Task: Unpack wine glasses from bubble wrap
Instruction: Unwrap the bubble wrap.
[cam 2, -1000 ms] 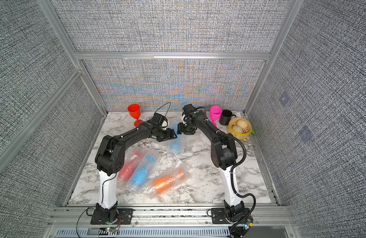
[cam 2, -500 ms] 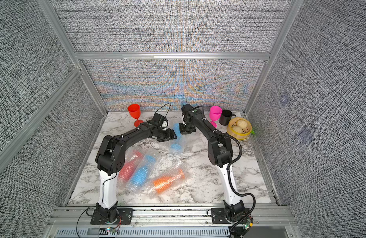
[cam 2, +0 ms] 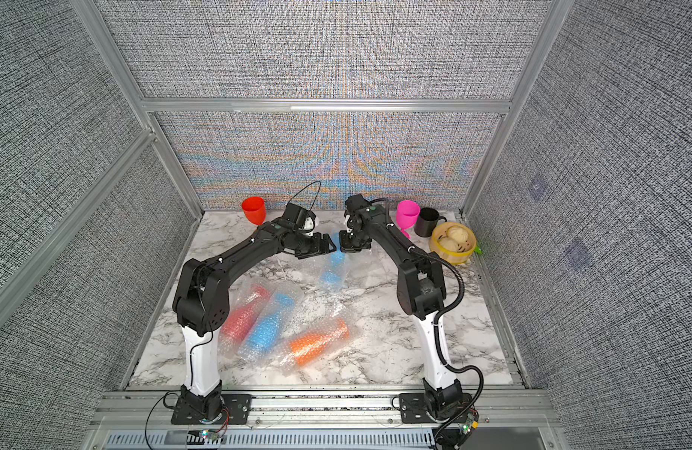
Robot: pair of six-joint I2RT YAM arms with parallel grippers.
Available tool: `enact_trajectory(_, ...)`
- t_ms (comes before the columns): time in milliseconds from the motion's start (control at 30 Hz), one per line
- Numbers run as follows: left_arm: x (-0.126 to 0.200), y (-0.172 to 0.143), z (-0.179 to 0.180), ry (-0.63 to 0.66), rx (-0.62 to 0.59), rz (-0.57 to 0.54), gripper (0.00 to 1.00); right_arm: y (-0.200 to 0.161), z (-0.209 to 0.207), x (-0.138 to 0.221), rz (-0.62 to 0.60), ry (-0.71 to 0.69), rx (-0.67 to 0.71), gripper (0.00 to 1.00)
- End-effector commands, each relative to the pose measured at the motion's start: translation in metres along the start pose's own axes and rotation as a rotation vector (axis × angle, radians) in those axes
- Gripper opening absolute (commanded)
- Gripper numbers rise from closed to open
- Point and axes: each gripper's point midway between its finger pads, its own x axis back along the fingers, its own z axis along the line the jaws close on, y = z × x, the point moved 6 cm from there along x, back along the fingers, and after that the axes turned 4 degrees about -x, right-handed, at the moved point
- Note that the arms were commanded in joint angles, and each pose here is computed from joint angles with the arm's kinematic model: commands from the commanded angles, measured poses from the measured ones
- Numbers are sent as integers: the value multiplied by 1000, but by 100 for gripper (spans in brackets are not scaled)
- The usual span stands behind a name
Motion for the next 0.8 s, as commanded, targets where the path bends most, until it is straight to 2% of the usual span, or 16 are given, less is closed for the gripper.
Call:
enact_trajectory(0, -4, -9, 0, -21, -15, 82, 83, 3, 7, 4, -8, 63, -22, 0)
enact_trajectory(367, -36, -22, 18, -8, -28, 174, 68, 6, 12, -6, 21, 133, -43, 0)
enact_trajectory(467, -41, -17, 16, -25, -26, 171, 56, 8, 11, -11, 31, 149, -58, 0)
enact_trajectory(633, -47, -13, 17, -32, -26, 169, 25, 10, 6, -19, 36, 151, -77, 0)
enact_trajectory(733, -46, -12, 21, -23, -25, 166, 2, 9, -2, -21, 39, 119, -86, 0)
enact_trajectory(767, -46, -12, 24, -19, -16, 165, 0, 9, -6, -21, 37, 104, -88, 0)
